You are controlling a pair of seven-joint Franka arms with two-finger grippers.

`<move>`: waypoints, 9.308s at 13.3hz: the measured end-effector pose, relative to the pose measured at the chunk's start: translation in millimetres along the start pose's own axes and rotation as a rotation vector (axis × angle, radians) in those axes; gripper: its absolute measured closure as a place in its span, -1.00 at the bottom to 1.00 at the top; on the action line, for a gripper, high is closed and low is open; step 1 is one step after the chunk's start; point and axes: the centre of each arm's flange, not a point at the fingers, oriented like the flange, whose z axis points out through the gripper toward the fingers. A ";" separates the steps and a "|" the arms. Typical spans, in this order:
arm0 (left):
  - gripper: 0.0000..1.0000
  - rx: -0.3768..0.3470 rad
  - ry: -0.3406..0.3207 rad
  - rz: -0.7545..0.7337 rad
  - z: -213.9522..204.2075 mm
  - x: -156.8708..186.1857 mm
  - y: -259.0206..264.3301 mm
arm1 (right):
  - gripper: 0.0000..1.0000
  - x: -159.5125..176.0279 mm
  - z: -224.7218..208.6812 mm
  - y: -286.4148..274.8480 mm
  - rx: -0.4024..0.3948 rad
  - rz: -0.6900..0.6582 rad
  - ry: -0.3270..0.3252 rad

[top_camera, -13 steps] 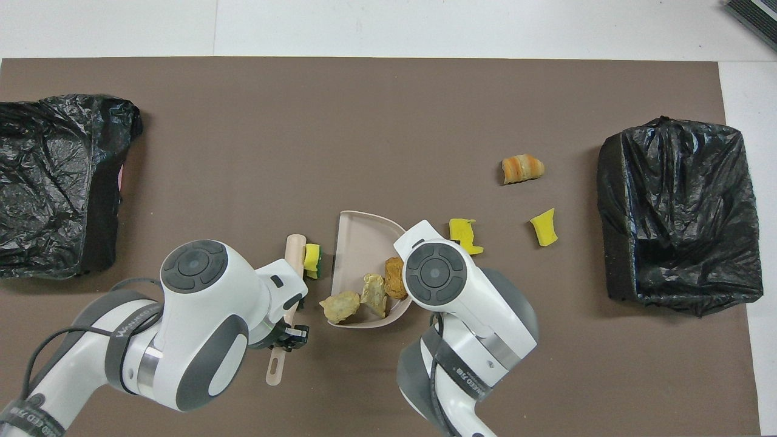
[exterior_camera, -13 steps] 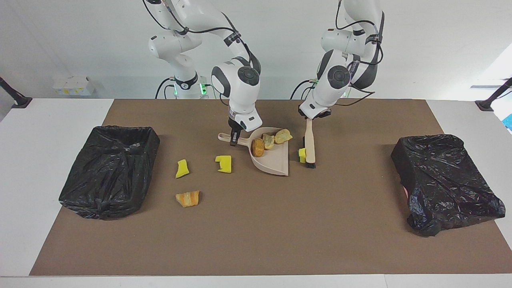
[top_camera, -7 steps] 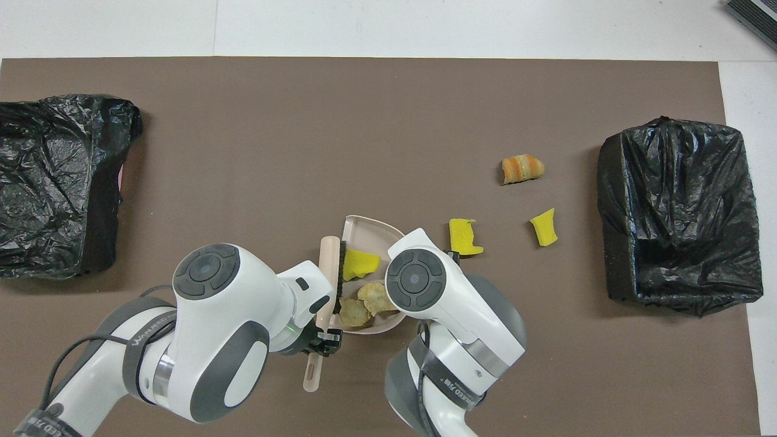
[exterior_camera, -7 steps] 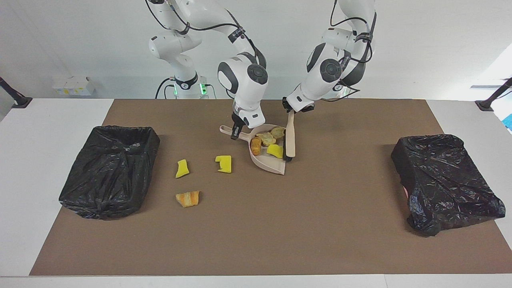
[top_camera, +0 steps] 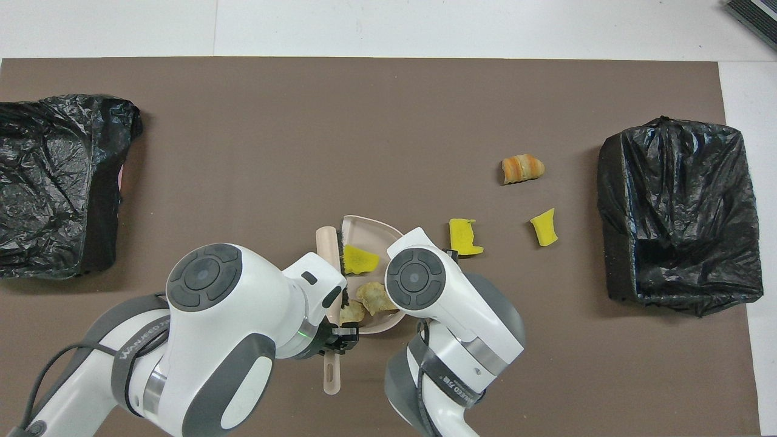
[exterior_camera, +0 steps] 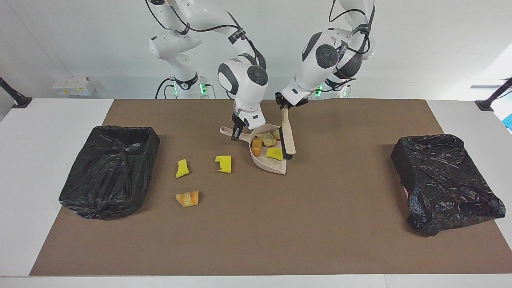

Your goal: Sweep and dump trash in bin

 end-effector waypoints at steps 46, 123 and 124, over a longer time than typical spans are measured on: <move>-0.27 0.210 0.135 0.057 169.5 -137.5 17.2 | 0.37 -532.7 -70.5 195.8 0.060 0.036 -0.621; -1.00 0.250 0.279 0.221 -318.3 51.0 -184.9 | -1.00 47.6 -134.5 29.8 0.235 1.363 0.104; -1.00 0.247 0.279 0.226 -317.9 50.7 -182.5 | -1.00 40.4 -134.8 17.8 0.232 1.354 0.072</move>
